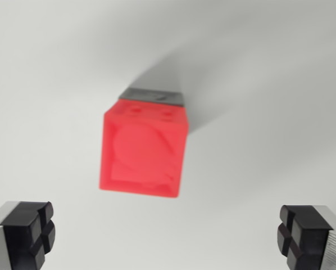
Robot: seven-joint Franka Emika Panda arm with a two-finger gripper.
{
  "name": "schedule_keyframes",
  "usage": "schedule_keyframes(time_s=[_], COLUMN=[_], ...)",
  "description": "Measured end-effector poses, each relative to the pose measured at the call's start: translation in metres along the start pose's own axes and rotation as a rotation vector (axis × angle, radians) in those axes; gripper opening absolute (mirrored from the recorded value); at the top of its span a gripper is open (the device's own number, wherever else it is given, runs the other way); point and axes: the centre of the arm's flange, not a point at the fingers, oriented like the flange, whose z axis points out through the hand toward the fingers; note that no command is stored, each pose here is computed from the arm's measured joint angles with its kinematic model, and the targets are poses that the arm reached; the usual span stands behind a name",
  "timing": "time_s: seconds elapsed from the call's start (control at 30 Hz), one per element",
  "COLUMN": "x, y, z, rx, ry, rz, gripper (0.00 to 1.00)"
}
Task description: Destack cube
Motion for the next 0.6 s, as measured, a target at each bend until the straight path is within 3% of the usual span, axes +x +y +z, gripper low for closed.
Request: schedule_keyframes(time_s=[0.23, 0.33, 0.6], x=[-0.019, -0.019, -0.017], y=[-0.004, -0.004, -0.005], z=[0.016, 0.025, 0.058], rx=[0.0009, 0.0031, -0.0006], ry=[-0.0023, -0.0033, -0.0050], rz=[0.040, 0.043, 0.048], gripper=[1.00, 1.00, 1.00])
